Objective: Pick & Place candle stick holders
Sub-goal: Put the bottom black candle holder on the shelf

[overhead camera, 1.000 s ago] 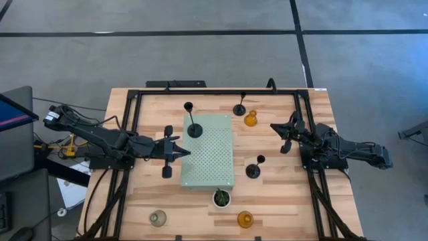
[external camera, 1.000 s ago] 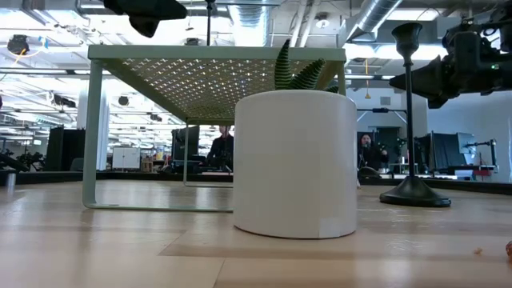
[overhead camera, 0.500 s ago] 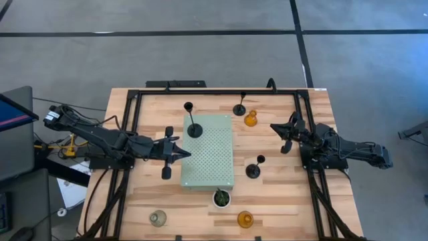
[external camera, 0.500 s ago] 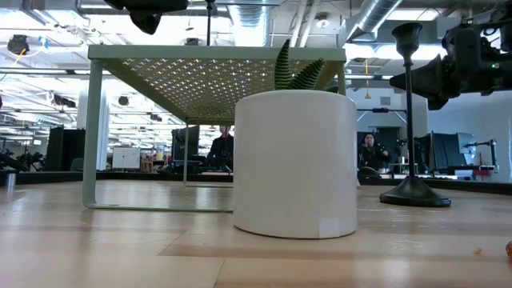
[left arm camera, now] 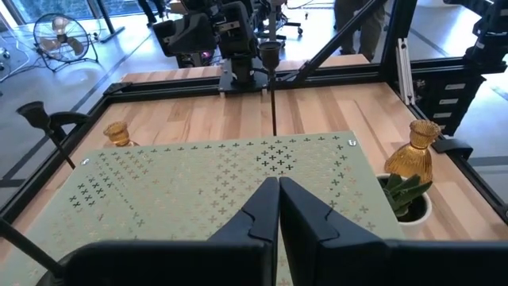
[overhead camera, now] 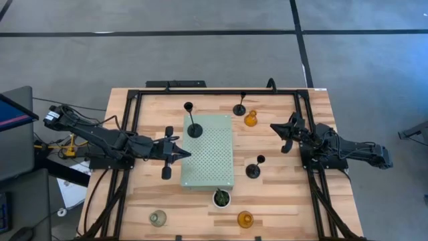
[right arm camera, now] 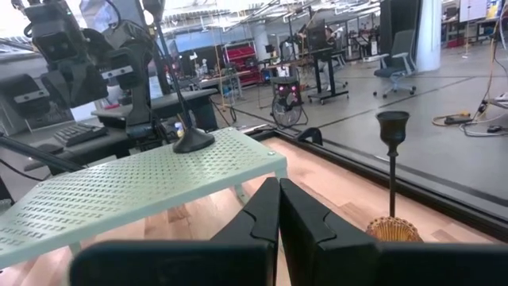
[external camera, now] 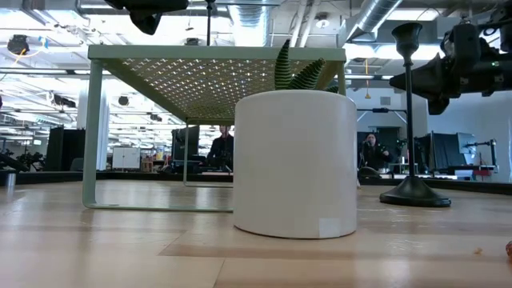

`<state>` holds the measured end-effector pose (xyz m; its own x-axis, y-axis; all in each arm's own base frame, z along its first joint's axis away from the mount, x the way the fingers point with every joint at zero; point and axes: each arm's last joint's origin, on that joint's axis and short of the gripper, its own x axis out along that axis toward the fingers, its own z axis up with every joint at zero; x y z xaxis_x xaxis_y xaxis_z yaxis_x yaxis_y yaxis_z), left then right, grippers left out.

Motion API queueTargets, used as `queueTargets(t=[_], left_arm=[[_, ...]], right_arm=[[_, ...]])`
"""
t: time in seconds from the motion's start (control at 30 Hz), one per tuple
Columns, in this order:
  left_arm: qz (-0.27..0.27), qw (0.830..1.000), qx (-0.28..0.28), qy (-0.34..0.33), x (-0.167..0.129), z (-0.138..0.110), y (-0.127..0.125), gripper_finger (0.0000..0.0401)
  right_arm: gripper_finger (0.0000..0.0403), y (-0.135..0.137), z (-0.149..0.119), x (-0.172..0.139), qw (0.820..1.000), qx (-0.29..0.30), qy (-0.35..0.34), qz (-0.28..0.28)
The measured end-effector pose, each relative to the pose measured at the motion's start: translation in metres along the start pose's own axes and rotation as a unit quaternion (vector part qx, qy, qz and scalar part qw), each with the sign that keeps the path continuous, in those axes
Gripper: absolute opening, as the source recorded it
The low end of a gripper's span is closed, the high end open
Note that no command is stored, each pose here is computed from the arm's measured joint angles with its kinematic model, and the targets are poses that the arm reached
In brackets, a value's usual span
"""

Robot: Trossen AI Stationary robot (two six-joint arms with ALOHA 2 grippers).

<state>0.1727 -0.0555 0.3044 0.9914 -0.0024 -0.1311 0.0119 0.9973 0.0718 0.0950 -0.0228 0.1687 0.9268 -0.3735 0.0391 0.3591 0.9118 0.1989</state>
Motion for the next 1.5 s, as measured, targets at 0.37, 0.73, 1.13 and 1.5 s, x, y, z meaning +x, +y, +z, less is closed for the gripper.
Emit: queueTargets(t=[0.37,0.73,1.13,1.5], left_arm=[[0.000,1.000,0.001,0.000,0.0001,0.0000,0.0000,0.0012],[0.000,1.000,-0.018,0.000,0.0002,-0.0001,-0.0001,0.0012],[0.000,1.000,-0.014,0.001,0.0002,-0.0001,-0.0001,0.0012],[0.014,1.000,-0.015,-0.004,-0.0003,0.0009,0.0012,0.0011]], right_arm=[[0.0000,-0.0006,0.0001,0.0001,1.000,0.000,-0.001,-0.003],[0.0000,-0.0003,-0.0001,0.0001,1.000,0.019,0.000,-0.001],[0.0000,-0.0004,0.0001,0.0000,1.000,0.022,0.000,-0.002],[0.0000,-0.0004,0.0000,0.0001,1.000,-0.020,0.000,-0.003]])
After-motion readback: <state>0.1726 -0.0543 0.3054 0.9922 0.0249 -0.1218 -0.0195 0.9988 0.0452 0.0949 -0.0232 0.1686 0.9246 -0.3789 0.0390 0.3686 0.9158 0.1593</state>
